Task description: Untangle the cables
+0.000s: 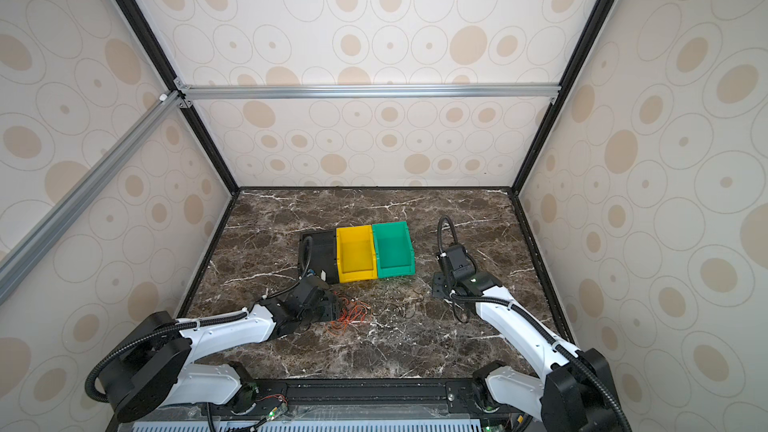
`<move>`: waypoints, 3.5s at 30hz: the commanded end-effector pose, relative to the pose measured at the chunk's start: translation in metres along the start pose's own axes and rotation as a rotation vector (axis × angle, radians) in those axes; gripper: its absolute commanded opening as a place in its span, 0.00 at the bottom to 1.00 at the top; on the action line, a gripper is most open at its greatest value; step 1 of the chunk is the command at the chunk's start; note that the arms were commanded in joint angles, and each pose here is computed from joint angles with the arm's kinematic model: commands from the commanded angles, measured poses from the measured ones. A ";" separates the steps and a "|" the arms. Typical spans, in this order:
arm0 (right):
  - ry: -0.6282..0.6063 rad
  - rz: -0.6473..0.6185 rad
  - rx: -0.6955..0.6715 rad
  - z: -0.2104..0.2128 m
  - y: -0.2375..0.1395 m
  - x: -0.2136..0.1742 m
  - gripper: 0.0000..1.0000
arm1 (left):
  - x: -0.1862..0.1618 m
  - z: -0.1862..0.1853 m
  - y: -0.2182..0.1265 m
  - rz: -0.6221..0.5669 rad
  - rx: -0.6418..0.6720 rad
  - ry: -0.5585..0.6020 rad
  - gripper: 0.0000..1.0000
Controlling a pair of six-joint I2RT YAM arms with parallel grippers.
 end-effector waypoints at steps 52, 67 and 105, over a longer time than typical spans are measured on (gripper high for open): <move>-0.058 0.008 0.075 0.069 0.020 -0.030 0.00 | -0.001 0.013 -0.028 -0.140 -0.028 -0.123 0.19; 0.109 -0.116 -0.106 -0.010 0.002 0.012 0.00 | -0.008 0.046 -0.055 -0.187 0.131 -0.225 0.08; -0.030 0.148 0.421 0.070 -0.009 -0.005 0.00 | 0.024 -0.114 0.038 -0.108 -0.554 0.237 0.58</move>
Point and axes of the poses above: each gripper's point midway between its finger pads, its own y axis out along the fingers, its own z axis along the line the jaws close on, x = y × z, the point moved 7 cm from there along -y, back along the fingers, and after that the axes turned 12 degrees about y, right-handed, at the moved point
